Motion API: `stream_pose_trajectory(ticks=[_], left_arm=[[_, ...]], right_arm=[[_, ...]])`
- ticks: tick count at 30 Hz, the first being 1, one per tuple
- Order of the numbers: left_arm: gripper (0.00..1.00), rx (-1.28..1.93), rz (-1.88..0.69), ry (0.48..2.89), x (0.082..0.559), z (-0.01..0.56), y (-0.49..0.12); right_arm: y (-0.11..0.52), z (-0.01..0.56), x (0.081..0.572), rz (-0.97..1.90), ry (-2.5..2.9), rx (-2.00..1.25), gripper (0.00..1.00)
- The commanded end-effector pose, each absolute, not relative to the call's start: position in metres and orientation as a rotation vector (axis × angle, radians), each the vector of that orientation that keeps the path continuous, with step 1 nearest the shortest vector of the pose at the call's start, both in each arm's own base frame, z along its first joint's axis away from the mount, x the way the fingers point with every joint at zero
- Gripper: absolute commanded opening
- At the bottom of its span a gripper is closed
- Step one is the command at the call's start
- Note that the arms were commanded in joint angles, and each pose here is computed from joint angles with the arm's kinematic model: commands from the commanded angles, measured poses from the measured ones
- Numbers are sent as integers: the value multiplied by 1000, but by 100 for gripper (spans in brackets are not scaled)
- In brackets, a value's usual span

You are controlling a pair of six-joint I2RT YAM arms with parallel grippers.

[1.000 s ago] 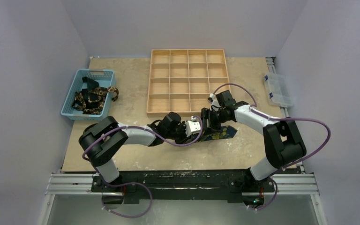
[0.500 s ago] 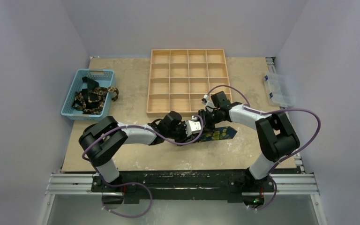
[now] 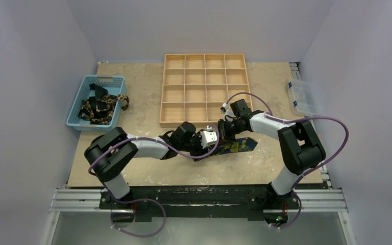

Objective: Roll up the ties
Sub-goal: Roll the tie at the center of the board.

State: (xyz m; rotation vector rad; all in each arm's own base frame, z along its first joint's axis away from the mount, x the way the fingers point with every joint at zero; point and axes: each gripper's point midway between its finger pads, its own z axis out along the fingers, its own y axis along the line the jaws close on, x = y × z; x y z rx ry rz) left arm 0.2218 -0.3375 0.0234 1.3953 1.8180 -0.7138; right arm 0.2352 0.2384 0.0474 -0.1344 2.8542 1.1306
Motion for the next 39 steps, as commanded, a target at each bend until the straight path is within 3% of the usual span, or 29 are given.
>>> stream_pose_trajectory(ticks=[1, 5, 12, 18, 21, 22, 24, 27, 29, 39], left_arm=[[56, 1283, -801, 1747, 231, 47, -358], [55, 1219, -860, 1734, 234, 46, -368], [43, 1210, -873, 1745, 231, 25, -368], [44, 1209, -858, 1761, 225, 12, -361], [25, 1259, -834, 1782, 222, 5, -358], [22, 1292, -806, 1798, 221, 2, -355], [20, 1346, -738, 1820, 220, -2, -349], [20, 1370, -681, 1860, 219, -3, -338], [21, 1384, -670, 1876, 217, -3, -334], [22, 1453, -694, 1861, 204, -2, -326]], right_arm=[[193, 1, 228, 719, 2975, -147, 0], [185, -2, 227, 660, 2969, -148, 0], [177, -8, 225, 592, 2977, -133, 0], [171, -13, 224, 549, 2988, -116, 0], [182, -7, 224, 642, 2994, -129, 0], [187, -1, 225, 678, 2990, -131, 3], [199, 18, 231, 768, 2948, -129, 18], [214, 52, 236, 906, 2868, -148, 42], [221, 63, 231, 988, 2851, -172, 51], [247, 68, 222, 1304, 2741, -198, 54]])
